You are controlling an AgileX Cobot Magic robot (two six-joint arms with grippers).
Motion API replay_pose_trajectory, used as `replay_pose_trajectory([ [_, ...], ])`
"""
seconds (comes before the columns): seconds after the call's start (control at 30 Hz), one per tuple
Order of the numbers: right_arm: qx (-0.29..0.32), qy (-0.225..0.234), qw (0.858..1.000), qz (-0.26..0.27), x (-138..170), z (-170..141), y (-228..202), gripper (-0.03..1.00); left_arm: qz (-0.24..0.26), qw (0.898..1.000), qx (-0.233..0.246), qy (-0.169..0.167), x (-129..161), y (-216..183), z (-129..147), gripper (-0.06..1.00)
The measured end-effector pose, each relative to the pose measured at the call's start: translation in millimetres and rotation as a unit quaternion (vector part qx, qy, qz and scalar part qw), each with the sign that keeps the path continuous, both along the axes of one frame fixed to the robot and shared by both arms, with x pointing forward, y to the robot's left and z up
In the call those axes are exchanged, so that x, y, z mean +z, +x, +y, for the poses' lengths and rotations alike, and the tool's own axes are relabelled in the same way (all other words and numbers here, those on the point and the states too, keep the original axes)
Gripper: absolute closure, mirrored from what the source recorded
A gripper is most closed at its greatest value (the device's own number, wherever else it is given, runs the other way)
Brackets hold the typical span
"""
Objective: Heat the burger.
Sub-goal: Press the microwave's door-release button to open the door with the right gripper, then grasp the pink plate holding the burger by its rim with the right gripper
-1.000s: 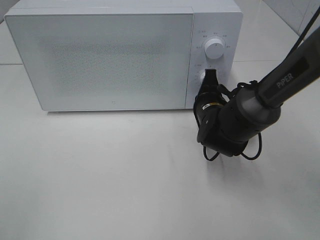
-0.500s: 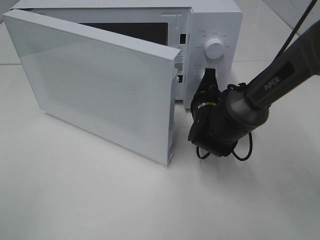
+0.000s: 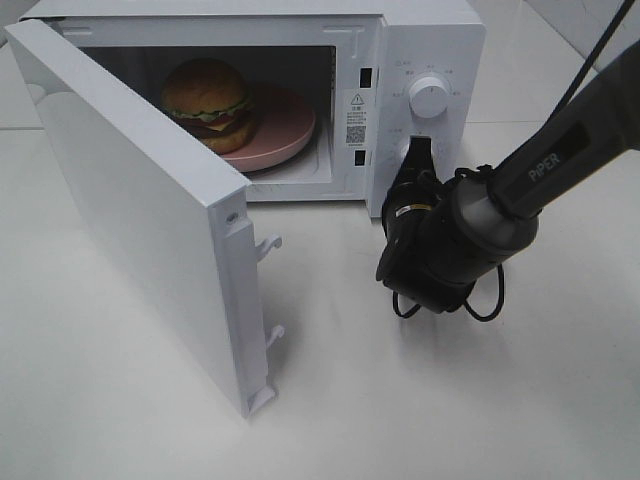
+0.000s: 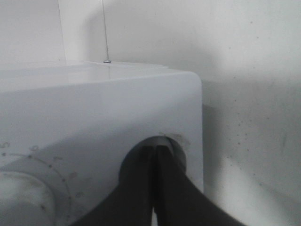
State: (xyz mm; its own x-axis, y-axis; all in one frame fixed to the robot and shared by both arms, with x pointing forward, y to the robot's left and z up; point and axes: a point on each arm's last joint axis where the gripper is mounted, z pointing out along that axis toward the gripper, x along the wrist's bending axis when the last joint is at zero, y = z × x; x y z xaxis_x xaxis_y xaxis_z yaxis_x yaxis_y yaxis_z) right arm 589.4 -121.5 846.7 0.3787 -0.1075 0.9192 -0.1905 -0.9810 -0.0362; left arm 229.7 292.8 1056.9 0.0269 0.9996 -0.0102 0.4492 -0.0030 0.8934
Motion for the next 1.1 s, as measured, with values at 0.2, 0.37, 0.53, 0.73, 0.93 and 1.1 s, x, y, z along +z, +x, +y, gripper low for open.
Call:
replay_pose_trajectory([
  [0.2, 0.010, -0.003, 1.000, 0.005, 1.1, -1.8, -1.8, 0.95, 0.000, 1.000, 0.000, 0.000, 0.0, 0.0, 0.0, -0.04],
  [0.37, 0.027, -0.009, 1.000, 0.013, 4.7, -7.7, -4.3, 0.95, 0.000, 1.000, 0.000, 0.000, 0.0, 0.0, 0.0, -0.04],
  [0.53, 0.041, -0.001, 0.999, 0.028, 9.9, -9.6, -6.1, 0.95, 0.000, 1.000, 0.000, 0.000, 0.0, 0.0, 0.0, -0.04],
  [0.73, 0.059, 0.000, 0.997, 0.042, 16.7, -11.7, -14.2, 0.95, 0.000, 1.000, 0.000, 0.000, 0.0, 0.0, 0.0, -0.04],
  [0.93, 0.101, -0.015, 0.992, 0.070, 27.8, -12.9, -26.3, 0.95, 0.000, 1.000, 0.000, 0.000, 0.0, 0.0, 0.0, -0.04],
  [1.1, 0.127, -0.022, 0.987, 0.099, 29.7, -15.9, -38.7, 0.95, 0.000, 1.000, 0.000, 0.000, 0.0, 0.0, 0.0, -0.04],
])
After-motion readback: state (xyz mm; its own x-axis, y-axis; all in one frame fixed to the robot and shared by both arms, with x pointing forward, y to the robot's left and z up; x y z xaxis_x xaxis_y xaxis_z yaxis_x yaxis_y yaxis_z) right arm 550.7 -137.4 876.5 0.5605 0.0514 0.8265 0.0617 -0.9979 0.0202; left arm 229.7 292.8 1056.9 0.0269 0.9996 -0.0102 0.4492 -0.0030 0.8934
